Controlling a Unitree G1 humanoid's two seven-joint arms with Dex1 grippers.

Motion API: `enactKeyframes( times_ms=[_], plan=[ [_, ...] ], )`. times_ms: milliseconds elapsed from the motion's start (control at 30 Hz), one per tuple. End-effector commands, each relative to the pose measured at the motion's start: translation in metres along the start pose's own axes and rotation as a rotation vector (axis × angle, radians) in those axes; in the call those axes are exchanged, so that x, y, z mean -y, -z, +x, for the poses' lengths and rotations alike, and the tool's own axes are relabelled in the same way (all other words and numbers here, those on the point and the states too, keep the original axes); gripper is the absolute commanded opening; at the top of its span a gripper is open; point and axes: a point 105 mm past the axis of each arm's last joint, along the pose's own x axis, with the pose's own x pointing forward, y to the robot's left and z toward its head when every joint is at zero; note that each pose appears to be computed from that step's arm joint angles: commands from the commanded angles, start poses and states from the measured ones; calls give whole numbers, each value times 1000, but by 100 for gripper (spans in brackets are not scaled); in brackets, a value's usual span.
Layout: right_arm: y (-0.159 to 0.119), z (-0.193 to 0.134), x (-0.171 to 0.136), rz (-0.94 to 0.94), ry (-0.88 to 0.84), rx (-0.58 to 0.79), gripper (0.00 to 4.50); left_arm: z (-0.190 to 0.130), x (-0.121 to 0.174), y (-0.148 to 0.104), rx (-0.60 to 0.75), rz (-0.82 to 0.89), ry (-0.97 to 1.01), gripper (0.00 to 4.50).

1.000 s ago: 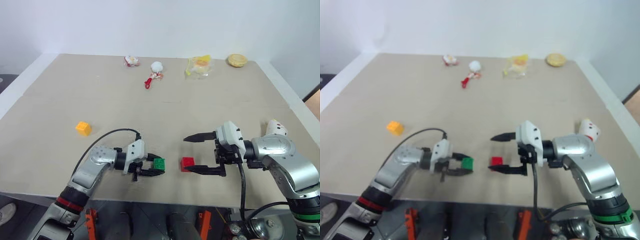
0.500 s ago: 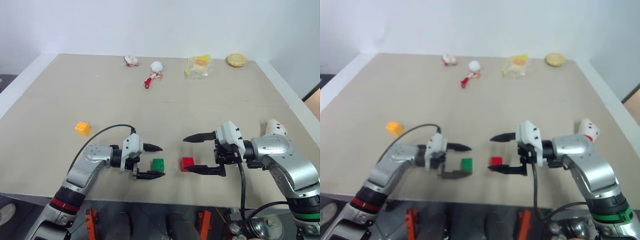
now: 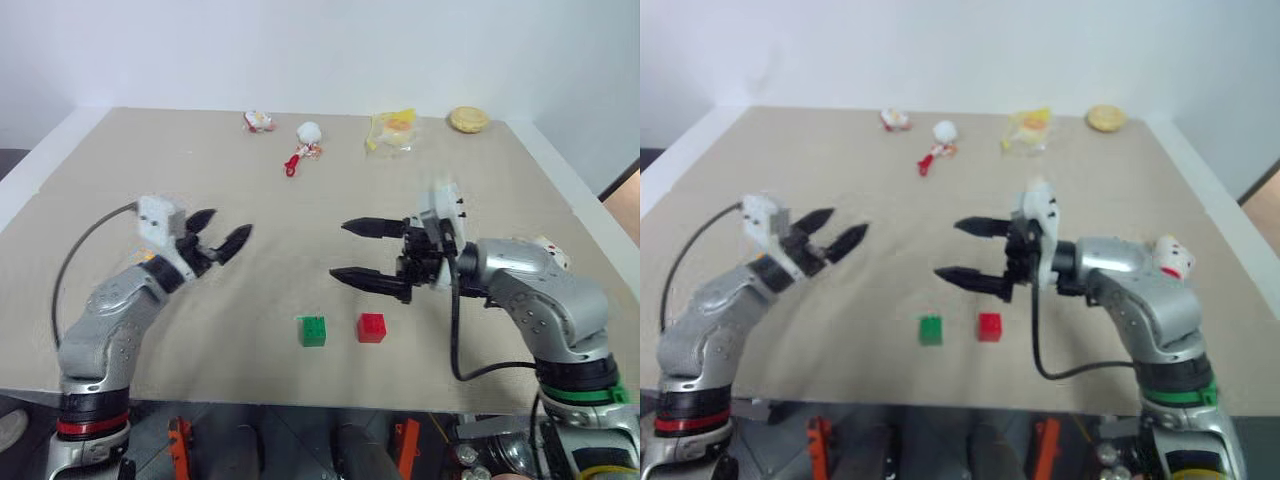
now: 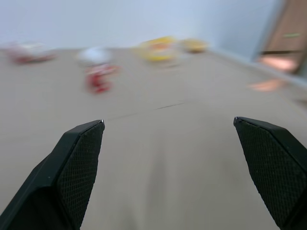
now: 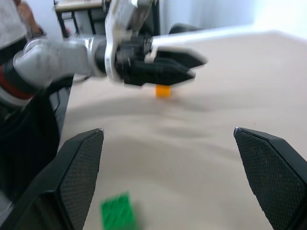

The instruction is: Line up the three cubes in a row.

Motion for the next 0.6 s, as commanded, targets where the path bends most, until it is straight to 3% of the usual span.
enactKeyframes(
  times_ms=[33, 167, 433, 600],
  plan=[
    [-21, 9, 14, -80, 76, 105, 450, -20, -37, -2, 19, 48, -138, 447],
    [-32, 18, 19, -128, 64, 187, 450, -29, -58, 13, -29, 66, -178, 447],
    [-22, 18, 9, -84, -12, 133, 450, -30, -73, 23, -71, 94, -175, 447],
    [-19, 17, 5, -73, -27, 113, 450, -31, -78, 42, -144, 75, -167, 447]
  ],
)
